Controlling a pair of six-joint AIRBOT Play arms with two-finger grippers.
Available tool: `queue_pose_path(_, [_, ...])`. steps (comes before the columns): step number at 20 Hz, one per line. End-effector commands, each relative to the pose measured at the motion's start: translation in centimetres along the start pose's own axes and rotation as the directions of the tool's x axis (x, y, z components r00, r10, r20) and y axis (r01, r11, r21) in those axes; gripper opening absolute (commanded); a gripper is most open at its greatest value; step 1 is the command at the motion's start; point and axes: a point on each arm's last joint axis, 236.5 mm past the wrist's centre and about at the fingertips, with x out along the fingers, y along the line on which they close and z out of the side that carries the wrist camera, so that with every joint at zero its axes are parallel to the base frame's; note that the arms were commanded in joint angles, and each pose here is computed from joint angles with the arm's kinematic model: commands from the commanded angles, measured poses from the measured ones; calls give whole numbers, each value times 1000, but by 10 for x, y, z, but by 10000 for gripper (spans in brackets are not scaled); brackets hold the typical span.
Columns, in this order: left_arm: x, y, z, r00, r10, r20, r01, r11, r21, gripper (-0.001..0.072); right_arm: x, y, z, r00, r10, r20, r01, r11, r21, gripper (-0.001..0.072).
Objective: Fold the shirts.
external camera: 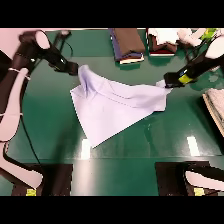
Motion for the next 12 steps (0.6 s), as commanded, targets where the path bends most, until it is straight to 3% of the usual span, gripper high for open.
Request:
queue_pose_path(1, [17, 3, -29, 992, -21, -121, 12, 997, -75, 566, 39, -7, -7, 1000, 2, -26, -1, 999, 36, 16])
queue_pose_path(6, [-24, -10, -78, 985, -14, -170, -7, 993, -118, 567, 16, -2, 6, 997, 8, 71, -9, 1000, 24, 16])
queue_pose_path(12, [-3, -78, -222, 969, -72, -238, 23, 979, -201, 567, 2, 1, 10, 993, 14, 120, -16, 1000, 16, 16])
